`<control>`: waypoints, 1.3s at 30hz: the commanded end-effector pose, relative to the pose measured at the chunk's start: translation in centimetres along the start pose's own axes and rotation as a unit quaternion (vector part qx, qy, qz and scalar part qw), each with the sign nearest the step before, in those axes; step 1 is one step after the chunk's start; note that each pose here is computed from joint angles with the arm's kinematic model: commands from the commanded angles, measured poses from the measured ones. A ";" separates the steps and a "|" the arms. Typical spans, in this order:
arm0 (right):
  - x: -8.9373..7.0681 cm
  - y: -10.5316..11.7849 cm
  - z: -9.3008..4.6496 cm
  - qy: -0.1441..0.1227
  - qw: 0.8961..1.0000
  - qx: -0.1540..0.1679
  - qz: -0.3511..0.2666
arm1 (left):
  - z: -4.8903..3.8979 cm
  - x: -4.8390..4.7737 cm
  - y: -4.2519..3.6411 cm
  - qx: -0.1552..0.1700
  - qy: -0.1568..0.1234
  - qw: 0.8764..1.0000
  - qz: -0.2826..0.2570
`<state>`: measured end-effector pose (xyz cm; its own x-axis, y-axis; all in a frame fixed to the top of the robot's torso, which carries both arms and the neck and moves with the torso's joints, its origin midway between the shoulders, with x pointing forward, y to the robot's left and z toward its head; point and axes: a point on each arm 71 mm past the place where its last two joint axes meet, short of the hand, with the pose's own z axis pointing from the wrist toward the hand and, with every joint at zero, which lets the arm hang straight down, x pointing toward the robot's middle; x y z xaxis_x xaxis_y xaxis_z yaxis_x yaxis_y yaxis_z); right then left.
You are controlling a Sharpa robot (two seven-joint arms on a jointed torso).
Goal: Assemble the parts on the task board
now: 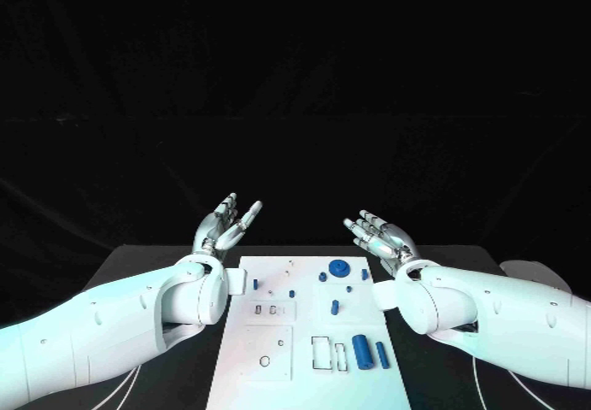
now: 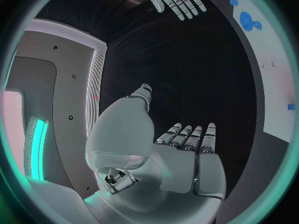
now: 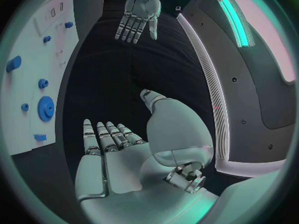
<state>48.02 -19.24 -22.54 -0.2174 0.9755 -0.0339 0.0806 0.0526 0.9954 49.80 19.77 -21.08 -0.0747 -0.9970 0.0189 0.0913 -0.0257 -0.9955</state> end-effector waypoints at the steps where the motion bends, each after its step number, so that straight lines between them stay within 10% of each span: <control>1: 1.0 -0.1 0.1 0.081 0.996 0.021 -0.006 | 0.04 0.53 -0.45 0.026 0.029 0.999 -0.011; 5: 1.0 -0.1 0.2 0.089 0.996 0.024 -0.008 | 0.04 0.53 -0.45 0.026 0.029 0.999 -0.011; 6: -0.5 1.3 0.5 0.061 0.993 -0.048 -0.093 | -0.85 -0.73 -1.00 0.023 0.038 0.999 -0.017; 12: -1.0 2.3 0.7 0.057 0.982 -0.088 -0.157 | -1.25 -1.39 -1.45 0.027 0.040 0.999 -0.018; 26: -1.7 5.0 1.2 0.074 0.931 -0.163 -0.317 | -2.22 -1.72 -3.09 0.039 0.084 0.996 -0.010; 39: -0.5 6.9 2.1 0.132 0.823 -0.182 -0.521 | -3.60 -1.12 -5.55 0.041 0.123 0.991 -0.022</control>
<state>50.89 -19.34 -15.29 -0.2023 0.5449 -0.8137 -0.5272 0.6396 0.5594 46.07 21.82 -16.13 -0.2704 -0.9624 0.0257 0.1673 -0.0733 -0.9832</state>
